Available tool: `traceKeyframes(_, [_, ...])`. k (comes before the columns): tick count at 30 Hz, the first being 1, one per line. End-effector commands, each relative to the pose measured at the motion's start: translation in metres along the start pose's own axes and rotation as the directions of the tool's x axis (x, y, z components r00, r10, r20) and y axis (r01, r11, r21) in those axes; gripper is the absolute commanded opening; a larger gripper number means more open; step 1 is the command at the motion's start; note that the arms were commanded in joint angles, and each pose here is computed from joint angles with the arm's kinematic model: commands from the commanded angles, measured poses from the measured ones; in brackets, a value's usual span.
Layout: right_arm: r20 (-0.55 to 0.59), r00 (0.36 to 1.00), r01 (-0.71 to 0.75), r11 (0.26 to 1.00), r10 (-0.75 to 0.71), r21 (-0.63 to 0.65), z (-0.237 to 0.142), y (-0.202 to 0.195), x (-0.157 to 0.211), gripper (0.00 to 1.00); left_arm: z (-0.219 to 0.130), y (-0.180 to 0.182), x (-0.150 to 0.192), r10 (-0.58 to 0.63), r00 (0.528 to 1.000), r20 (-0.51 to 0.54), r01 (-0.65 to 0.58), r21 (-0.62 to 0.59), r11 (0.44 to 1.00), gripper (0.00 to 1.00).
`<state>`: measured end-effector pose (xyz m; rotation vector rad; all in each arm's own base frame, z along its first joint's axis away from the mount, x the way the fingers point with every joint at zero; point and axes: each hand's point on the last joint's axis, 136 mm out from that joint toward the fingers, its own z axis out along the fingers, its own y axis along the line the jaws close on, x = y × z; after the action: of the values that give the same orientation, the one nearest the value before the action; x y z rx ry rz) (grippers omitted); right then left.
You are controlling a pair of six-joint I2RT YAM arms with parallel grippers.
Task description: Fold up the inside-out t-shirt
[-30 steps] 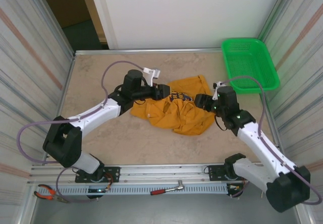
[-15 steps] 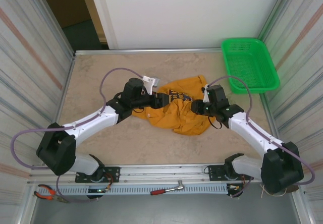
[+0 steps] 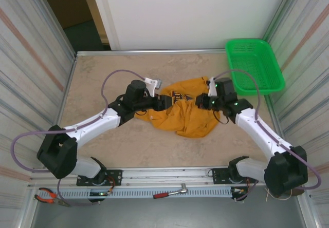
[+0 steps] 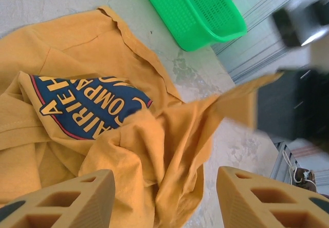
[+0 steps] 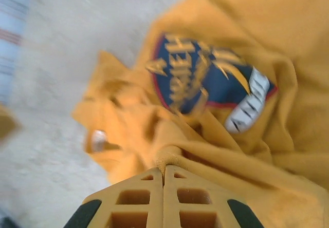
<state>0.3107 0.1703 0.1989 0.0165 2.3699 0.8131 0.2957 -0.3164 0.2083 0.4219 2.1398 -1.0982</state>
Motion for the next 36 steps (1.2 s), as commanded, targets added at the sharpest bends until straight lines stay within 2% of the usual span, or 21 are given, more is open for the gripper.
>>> traceKeyframes(1, [0.186, 0.977, 0.138, 0.97, -0.101, -0.198, -0.071, 0.075, -0.068, 0.0, -0.015, -0.01, -0.014, 0.036, 0.998, 0.053, -0.036, 0.004, 0.999, 0.59])
traceKeyframes(4, [0.269, 0.95, 0.234, 0.932, -0.159, -0.276, -0.113, 0.116, -0.094, 0.0, -0.019, -0.013, -0.02, 0.05, 0.996, 0.073, -0.05, 0.0, 0.999, 0.63])
traceKeyframes(7, [0.298, 0.936, 0.279, 0.909, -0.187, -0.309, -0.129, 0.131, -0.101, 0.0, -0.026, -0.016, -0.027, 0.069, 0.993, 0.098, -0.069, -0.005, 0.998, 0.68])
traceKeyframes(16, [0.309, 0.936, 0.266, 0.915, -0.17, -0.303, -0.132, 0.121, -0.101, 0.0, -0.047, -0.009, -0.043, 0.108, 0.979, 0.175, -0.1, -0.053, 0.994, 0.79])
traceKeyframes(24, [0.314, 0.939, 0.236, 0.927, -0.141, -0.29, -0.13, 0.111, -0.103, 0.0, -0.049, -0.032, -0.048, 0.116, 0.974, 0.195, -0.126, 0.042, 0.991, 0.79])
traceKeyframes(28, [0.331, 0.934, 0.237, 0.924, -0.132, -0.299, -0.136, 0.113, -0.107, 0.0, -0.044, -0.009, -0.039, 0.11, 0.979, 0.171, -0.103, -0.049, 0.993, 0.8])
traceKeyframes(36, [0.37, 0.921, 0.241, 0.922, -0.12, -0.302, -0.149, 0.118, -0.12, 0.0, -0.013, 0.054, 0.018, 0.049, 0.997, 0.058, -0.039, -0.158, 0.987, 0.8])
